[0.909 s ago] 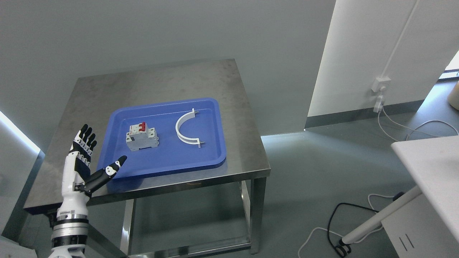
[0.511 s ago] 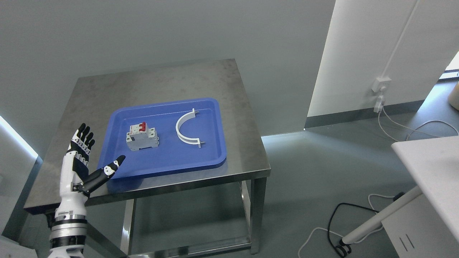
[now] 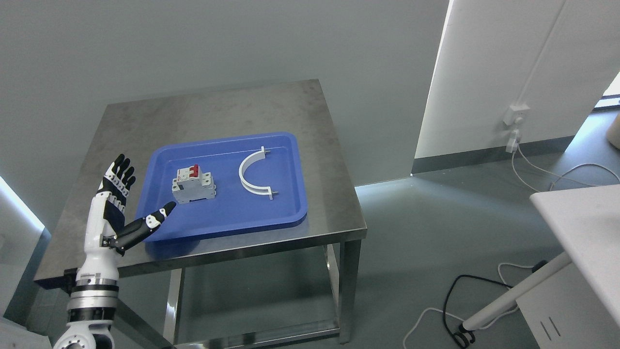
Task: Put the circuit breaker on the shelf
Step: 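Reach the left hand toward the grey circuit breaker in the blue tray, then close the left hand fingers around the circuit breaker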
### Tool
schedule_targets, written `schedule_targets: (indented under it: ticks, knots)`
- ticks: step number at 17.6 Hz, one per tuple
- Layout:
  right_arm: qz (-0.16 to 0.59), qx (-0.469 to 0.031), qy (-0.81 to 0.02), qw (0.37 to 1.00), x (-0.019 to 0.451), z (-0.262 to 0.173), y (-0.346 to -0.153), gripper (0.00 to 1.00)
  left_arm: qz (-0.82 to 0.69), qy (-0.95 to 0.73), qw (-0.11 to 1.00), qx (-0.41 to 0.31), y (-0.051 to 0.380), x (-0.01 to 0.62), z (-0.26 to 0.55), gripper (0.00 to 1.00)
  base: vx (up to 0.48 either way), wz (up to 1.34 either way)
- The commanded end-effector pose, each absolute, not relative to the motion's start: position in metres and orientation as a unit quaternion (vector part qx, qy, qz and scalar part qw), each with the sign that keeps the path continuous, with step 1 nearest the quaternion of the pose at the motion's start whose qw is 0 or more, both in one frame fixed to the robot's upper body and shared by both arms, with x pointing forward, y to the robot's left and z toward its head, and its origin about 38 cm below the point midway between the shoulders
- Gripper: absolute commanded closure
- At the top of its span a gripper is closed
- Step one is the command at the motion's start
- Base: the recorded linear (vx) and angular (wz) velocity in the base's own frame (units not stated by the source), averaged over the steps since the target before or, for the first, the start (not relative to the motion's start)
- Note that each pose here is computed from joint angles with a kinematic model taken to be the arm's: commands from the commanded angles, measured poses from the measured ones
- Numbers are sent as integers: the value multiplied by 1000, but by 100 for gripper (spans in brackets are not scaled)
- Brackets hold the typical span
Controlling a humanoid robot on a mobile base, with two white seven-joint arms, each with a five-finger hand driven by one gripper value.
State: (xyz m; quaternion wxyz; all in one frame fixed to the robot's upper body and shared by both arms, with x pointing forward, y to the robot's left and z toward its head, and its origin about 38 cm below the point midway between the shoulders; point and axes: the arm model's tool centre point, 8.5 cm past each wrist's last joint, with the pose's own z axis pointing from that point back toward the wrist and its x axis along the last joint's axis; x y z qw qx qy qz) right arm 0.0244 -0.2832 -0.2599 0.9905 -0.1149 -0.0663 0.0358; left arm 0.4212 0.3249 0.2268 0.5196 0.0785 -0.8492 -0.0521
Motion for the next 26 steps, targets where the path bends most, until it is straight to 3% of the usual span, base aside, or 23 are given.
schedule_targets:
  ticks: [1, 6, 11, 15, 26]
  knots:
    - [47, -123, -38, 991, 19, -259, -293, 0, -163, -814, 537, 147, 340, 455, 263, 0, 0, 0]
    - [47, -123, -38, 991, 19, -259, -293, 0, -278, -737, 567, 239, 398, 466, 279, 1, 0, 0]
    - [47, -123, -38, 991, 19, -259, -293, 0, -397, -688, 579, 180, 344, 482, 262, 3, 0, 0]
    - [47, -123, -38, 991, 19, -259, -293, 0, -376, -647, 631, 205, 355, 511, 266, 4, 0, 0]
    - [47, -123, -38, 991, 19, -259, -293, 0, -396, -620, 653, 180, 350, 518, 253, 41, 7, -14]
